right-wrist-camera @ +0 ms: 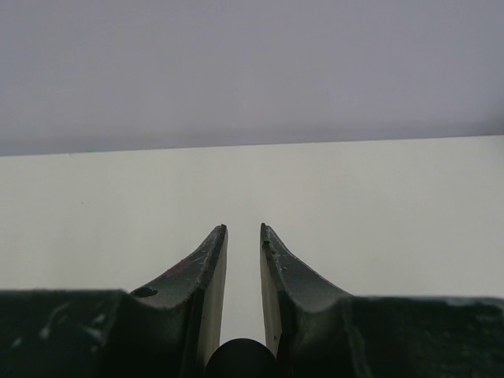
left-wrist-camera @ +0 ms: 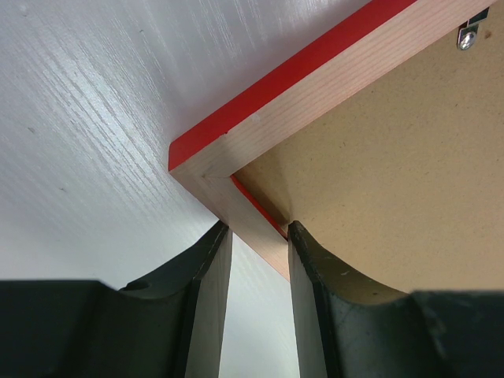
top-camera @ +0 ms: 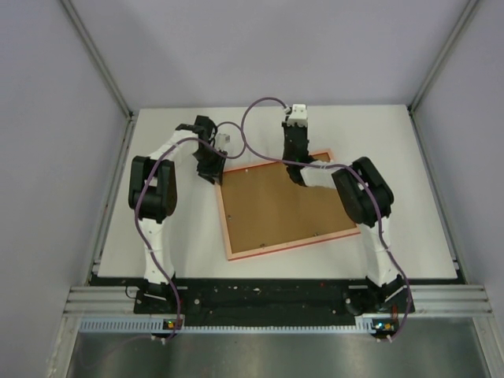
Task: Take the photo out of the frame
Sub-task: Release the photo frame item from the photo frame.
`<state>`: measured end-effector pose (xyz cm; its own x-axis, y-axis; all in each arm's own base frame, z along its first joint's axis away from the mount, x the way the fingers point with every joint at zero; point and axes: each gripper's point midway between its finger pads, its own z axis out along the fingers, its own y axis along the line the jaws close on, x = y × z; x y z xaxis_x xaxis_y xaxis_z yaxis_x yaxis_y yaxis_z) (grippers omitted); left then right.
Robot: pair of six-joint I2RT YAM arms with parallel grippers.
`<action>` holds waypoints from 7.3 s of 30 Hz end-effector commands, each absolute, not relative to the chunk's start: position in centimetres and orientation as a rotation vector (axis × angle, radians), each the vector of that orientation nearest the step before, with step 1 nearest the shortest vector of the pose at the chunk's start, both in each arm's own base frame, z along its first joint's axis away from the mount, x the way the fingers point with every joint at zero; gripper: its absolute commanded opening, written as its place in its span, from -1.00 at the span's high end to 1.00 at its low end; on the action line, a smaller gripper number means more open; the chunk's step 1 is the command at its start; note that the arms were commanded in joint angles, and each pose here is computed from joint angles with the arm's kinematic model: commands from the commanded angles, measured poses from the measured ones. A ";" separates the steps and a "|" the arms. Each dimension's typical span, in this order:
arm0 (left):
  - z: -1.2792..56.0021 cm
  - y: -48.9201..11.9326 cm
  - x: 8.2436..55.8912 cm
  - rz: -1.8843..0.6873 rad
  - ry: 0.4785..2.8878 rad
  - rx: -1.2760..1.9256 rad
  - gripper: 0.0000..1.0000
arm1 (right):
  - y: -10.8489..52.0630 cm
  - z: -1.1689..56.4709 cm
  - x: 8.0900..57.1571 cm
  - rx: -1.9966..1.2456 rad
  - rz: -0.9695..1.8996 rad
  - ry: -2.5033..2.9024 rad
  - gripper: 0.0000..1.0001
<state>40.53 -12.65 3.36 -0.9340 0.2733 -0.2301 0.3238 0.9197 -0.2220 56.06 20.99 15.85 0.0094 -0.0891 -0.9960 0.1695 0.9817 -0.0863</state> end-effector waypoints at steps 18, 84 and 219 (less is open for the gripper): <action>5.0 -13.5 40.1 -0.443 2.856 0.480 0.21 | 25.3 18.0 55.6 0.008 0.000 1.646 1.00; 6.2 -14.7 40.1 -0.595 2.822 0.378 0.21 | 38.3 13.6 55.6 0.122 0.348 1.990 1.00; 6.6 -13.1 40.5 -0.669 2.798 0.226 0.20 | 36.8 16.0 54.8 0.056 -0.011 1.765 1.00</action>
